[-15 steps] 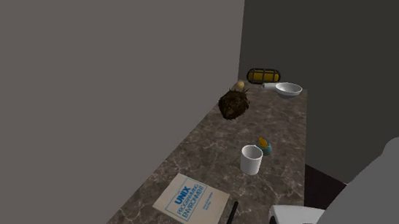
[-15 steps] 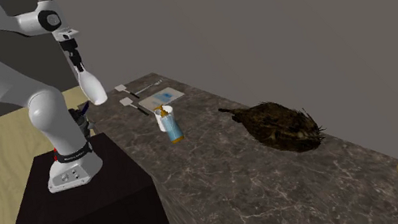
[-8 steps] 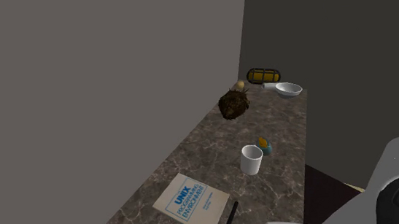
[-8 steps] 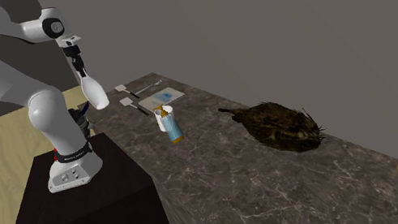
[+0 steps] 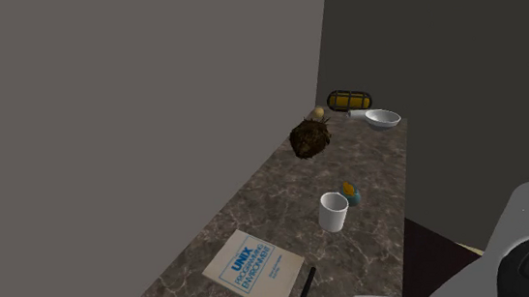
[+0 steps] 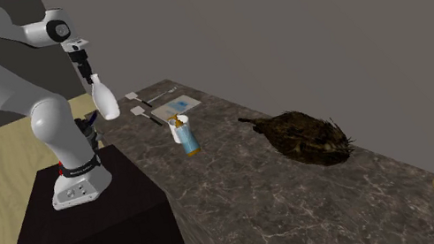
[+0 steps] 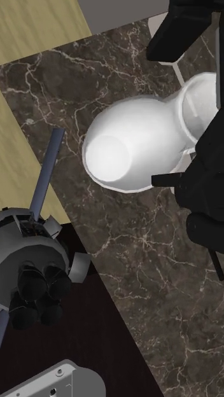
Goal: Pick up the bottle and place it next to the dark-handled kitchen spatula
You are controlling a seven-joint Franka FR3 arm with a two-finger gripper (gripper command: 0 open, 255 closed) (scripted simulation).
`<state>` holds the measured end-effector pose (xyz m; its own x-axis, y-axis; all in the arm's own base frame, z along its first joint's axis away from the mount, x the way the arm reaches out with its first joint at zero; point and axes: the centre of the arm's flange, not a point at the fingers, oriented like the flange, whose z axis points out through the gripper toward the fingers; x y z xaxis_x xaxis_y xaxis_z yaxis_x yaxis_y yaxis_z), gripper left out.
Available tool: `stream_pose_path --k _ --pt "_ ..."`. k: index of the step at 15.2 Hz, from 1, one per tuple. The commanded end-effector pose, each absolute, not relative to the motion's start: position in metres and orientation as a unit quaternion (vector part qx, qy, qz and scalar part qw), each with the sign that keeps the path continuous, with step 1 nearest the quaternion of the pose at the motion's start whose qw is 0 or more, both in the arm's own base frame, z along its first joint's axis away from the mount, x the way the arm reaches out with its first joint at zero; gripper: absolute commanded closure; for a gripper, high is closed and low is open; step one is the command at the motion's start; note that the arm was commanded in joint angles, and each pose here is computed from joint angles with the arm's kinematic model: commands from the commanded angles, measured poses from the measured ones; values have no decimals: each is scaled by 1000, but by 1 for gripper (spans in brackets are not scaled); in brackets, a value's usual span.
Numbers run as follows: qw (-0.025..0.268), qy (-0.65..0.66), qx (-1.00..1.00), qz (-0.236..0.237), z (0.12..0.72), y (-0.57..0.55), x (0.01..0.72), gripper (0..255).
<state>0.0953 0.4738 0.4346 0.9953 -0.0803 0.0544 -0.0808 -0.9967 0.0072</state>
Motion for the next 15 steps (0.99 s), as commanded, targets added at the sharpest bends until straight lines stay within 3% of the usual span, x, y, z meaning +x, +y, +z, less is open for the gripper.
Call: stream_pose_path --k 1,4,8,15 --pt "5 -40 999 27 435 474 95 0" --pt "5 -40 999 27 435 474 95 0" --pt "5 -40 999 27 484 474 93 0" --pt "5 -40 999 27 484 474 93 0"
